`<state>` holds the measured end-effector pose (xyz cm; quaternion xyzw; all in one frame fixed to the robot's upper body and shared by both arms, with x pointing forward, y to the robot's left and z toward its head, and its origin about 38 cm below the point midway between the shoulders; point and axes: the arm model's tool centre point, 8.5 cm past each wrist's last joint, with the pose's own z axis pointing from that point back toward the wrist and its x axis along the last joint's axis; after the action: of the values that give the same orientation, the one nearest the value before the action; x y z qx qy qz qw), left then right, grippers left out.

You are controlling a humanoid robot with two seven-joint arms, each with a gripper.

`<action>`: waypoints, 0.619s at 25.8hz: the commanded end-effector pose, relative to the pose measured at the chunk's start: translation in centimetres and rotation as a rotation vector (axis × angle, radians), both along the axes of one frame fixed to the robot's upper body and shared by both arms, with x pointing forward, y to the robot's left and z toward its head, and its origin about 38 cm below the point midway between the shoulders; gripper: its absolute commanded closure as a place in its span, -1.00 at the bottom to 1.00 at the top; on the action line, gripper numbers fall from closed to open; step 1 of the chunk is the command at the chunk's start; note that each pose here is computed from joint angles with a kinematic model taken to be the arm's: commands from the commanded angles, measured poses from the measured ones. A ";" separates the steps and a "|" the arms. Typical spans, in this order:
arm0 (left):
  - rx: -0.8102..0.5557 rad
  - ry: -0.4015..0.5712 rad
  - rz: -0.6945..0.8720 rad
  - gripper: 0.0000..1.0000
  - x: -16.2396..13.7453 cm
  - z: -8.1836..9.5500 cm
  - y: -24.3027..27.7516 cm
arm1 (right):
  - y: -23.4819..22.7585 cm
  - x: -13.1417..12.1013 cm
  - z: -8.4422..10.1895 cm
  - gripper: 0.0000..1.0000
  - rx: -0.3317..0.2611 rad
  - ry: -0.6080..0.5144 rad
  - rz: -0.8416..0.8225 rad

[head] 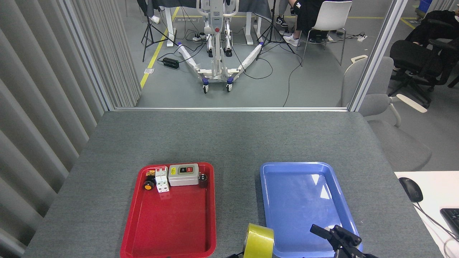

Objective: Place and move tape with both arms

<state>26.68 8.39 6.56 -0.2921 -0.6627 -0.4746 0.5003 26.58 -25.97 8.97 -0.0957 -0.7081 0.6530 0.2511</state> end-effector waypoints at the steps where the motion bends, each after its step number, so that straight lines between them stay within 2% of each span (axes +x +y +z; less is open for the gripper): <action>1: 0.001 -0.007 -0.008 1.00 -0.2 -0.5 -0.1 | 1.2 0.2 0.3 -0.98 -0.017 -0.004 0.050; 8: 0.004 -0.019 -0.017 1.00 -0.1 -1.4 0.0 | 5.8 1.6 0.0 -0.96 -0.016 -0.003 0.089; 14: 0.013 -0.025 -0.020 1.00 0.4 -1.4 0.1 | 7.8 1.1 -0.8 -0.45 0.000 0.014 0.115; 16: 0.014 -0.023 -0.019 1.00 0.4 -1.4 0.2 | 8.0 1.4 -0.8 -0.36 -0.001 0.007 0.115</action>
<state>27.00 8.54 5.14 -0.2899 -0.6628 -0.4865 0.4899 27.82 -18.58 8.30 -0.0532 -0.7103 0.6669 0.2188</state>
